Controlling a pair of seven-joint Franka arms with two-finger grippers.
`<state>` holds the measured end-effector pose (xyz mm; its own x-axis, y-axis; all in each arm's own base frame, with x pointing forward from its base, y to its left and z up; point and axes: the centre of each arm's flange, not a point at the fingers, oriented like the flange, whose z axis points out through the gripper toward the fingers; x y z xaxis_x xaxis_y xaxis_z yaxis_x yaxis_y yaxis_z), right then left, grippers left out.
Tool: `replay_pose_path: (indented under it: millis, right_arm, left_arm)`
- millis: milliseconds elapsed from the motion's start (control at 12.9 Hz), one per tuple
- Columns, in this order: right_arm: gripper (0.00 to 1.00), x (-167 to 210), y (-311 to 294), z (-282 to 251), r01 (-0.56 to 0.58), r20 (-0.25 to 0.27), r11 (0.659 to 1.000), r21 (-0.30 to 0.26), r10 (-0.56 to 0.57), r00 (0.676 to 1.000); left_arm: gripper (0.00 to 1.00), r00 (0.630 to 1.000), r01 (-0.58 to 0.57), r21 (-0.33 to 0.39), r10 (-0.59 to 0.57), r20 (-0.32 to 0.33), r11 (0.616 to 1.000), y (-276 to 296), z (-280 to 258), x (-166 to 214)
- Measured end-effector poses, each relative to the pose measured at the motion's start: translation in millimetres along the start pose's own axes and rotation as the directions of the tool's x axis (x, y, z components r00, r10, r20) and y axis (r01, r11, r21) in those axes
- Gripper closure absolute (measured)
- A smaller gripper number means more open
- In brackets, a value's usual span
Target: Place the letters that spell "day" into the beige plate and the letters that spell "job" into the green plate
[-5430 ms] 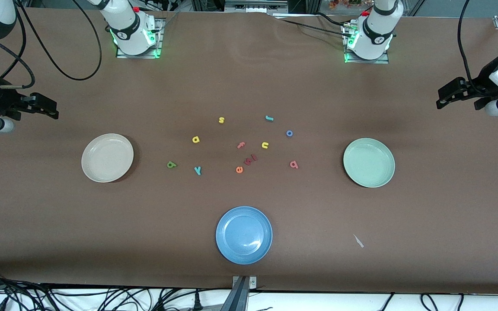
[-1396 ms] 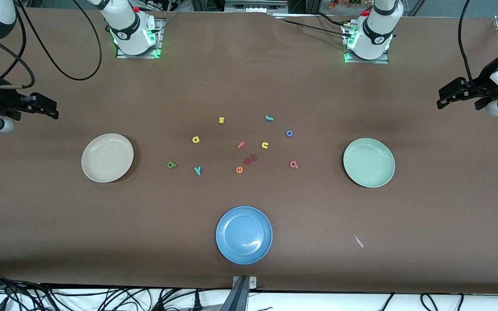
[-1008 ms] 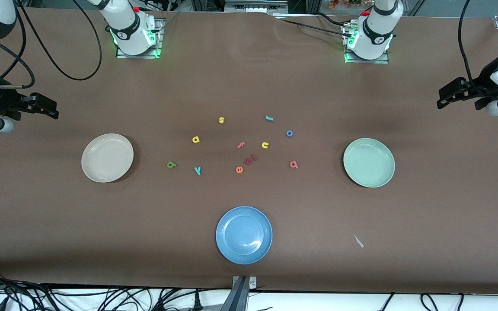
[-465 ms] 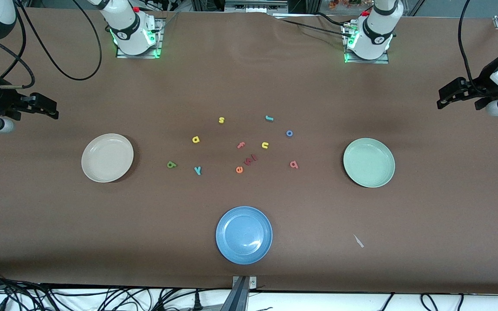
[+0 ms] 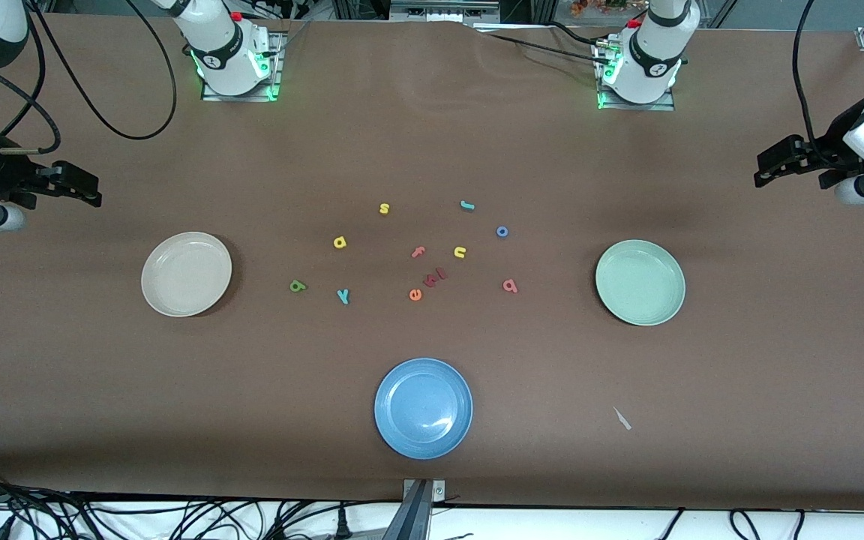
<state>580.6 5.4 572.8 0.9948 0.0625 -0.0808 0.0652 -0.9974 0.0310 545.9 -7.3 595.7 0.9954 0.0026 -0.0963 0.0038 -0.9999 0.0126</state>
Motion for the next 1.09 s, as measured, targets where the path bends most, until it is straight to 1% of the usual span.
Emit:
replay_pose_path:
  millis: [465, 621, 698, 931, 1008, 1086]
  right_arm:
    - [0.00, 0, 0, 0, 0.000, 0.000, 1.000, 0.000, 0.000, 1.000]
    - [0.00, -1, -2, 1, 0.002, 0.007, 1.000, 0.008, -0.002, 1.000]
    - [0.00, 0, -6, 1, 0.006, 0.009, 1.000, 0.027, -0.006, 1.000]
    - [0.00, -1, -22, 3, 0.009, 0.027, 0.989, 0.148, -0.013, 1.000]
    - [0.00, -1, -25, 3, 0.009, 0.028, 0.986, 0.168, -0.014, 1.000]
    - [0.00, -1, -26, 3, 0.010, 0.028, 0.985, 0.172, -0.015, 0.999]
  left_arm:
    - [0.00, 1.000, -0.003, 0.000, 0.003, 0.003, 1.000, 1, 1, 0]
    - [0.00, 1.000, -0.004, 0.000, 0.004, 0.003, 1.000, 2, 1, 0]
    - [0.00, 1.000, -0.005, 0.000, 0.005, 0.003, 1.000, 2, 1, 0]
    - [0.00, 1.000, -0.008, 0.001, 0.008, 0.010, 1.000, 4, 1, -1]
    - [0.00, 1.000, -0.009, 0.001, 0.009, 0.012, 1.000, 5, 2, -1]
    - [0.00, 1.000, -0.010, 0.001, 0.010, 0.013, 1.000, 6, 2, -1]
